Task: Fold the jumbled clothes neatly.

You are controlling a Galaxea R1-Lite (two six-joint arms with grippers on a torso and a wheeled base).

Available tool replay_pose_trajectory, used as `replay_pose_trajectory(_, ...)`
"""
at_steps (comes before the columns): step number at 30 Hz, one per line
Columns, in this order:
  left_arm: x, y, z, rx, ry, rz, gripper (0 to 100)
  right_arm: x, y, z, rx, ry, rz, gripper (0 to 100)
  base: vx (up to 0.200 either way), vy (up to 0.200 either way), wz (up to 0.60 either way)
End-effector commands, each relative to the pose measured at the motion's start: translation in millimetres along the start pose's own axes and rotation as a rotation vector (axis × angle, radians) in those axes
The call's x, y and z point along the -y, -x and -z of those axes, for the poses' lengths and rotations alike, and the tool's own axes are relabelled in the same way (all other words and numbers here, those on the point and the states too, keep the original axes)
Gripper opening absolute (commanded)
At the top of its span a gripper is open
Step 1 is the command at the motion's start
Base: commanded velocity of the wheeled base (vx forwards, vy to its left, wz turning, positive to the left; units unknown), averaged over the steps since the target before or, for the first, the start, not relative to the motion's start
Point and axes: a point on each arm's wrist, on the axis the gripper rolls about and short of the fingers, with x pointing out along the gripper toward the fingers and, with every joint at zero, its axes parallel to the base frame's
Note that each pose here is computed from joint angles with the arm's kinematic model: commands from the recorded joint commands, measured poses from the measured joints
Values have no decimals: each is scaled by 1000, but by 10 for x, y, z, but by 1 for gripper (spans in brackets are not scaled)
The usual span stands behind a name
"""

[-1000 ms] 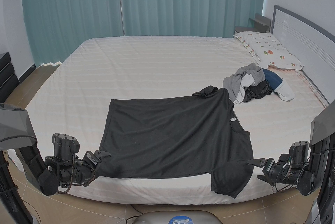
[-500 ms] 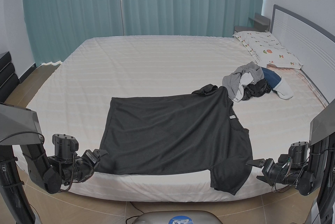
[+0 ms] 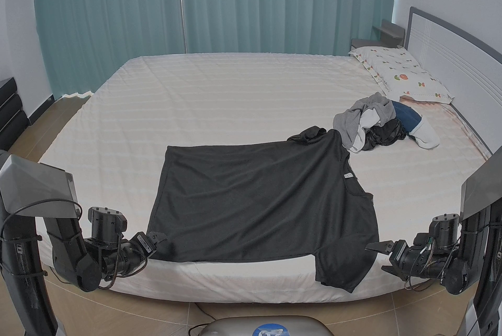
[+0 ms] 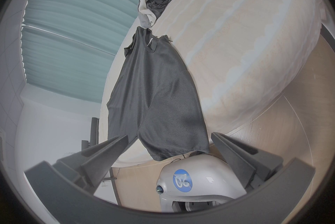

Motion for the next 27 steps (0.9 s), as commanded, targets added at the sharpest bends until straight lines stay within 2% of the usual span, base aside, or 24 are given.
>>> replay_pose_trajectory(1,-19,-50,47,-13,-6,-15,100,0,-10,-4,4,3,-6,100,0,0,0)
replay_pose_trajectory(15,-4,-159,23,-3,-59,-12,100,28,-40,54,-26,-1,11,100,0,0,0)
replay_pose_trajectory(16,-21,-167,33,-12,-102,-16,100,21,-42,66,-30,2,11,100,0,0,0)
replay_pose_trajectory(18,-39,-180,48,-19,-131,-23,100,21,-42,66,-30,2,11,100,0,0,0)
replay_pose_trajectory(27,-10,-212,17,-7,-129,-8,100,13,-53,92,-39,9,12,100,0,0,0)
